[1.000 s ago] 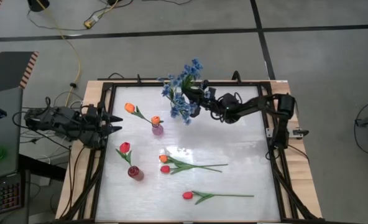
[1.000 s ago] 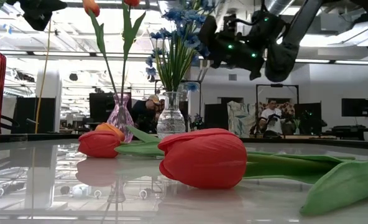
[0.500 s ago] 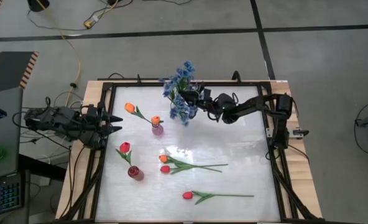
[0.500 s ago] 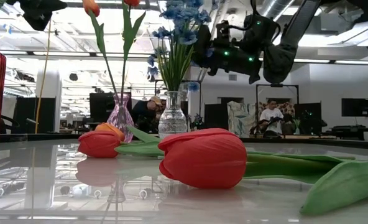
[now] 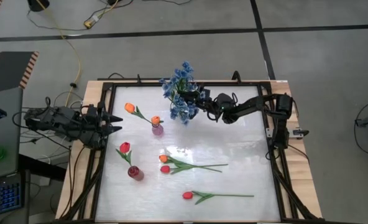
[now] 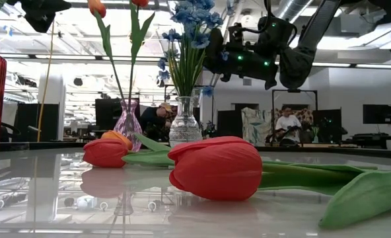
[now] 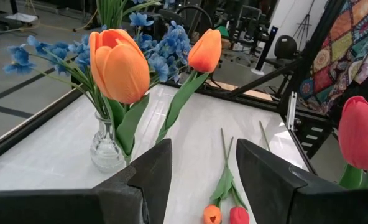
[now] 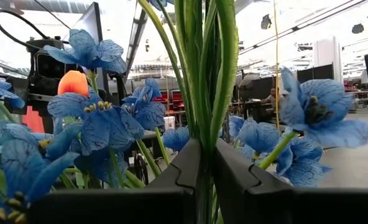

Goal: Sort flowers into vase by color
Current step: Put the blue flowers into the transparent vase

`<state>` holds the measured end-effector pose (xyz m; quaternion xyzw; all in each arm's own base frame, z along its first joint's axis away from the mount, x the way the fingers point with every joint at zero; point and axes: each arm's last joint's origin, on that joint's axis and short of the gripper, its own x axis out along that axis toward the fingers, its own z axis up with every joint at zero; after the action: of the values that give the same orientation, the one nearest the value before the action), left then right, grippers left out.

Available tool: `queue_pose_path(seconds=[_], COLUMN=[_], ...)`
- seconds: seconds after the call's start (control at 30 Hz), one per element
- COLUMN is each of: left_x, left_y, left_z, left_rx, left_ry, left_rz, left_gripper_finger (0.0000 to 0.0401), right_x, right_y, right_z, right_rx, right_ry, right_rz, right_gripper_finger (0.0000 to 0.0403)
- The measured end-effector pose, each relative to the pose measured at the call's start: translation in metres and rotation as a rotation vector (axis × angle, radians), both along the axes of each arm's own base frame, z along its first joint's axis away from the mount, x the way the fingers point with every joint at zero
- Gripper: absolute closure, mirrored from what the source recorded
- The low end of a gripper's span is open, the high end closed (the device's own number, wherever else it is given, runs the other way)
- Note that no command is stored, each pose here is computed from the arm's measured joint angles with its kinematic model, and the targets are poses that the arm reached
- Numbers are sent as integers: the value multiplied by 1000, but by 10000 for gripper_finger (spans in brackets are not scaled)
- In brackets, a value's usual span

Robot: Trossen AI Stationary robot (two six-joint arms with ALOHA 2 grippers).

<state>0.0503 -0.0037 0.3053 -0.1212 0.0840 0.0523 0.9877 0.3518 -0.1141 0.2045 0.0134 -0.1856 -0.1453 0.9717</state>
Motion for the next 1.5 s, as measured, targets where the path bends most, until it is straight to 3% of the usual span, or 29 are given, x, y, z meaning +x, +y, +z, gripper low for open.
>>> queue_pose_path(seconds=[0.27, 0.63, 0.87, 1.5], left_x=[0, 0, 0, 0], left_y=[0, 0, 0, 0], left_z=[0, 0, 0, 0], left_rx=[0, 0, 0, -1], left_ry=[0, 0, 0, 0], left_rz=[0, 0, 0, 0], left_gripper_finger=[234, 234, 234, 234], right_x=[0, 2, 1, -34], right_y=[0, -1, 0, 3], right_z=[0, -5, -1, 36], right_rx=[-13, 5, 10, 146], right_ry=[6, 61, 78, 487], right_rz=[-5, -6, -4, -27], right_gripper_finger=[335, 239, 207, 202])
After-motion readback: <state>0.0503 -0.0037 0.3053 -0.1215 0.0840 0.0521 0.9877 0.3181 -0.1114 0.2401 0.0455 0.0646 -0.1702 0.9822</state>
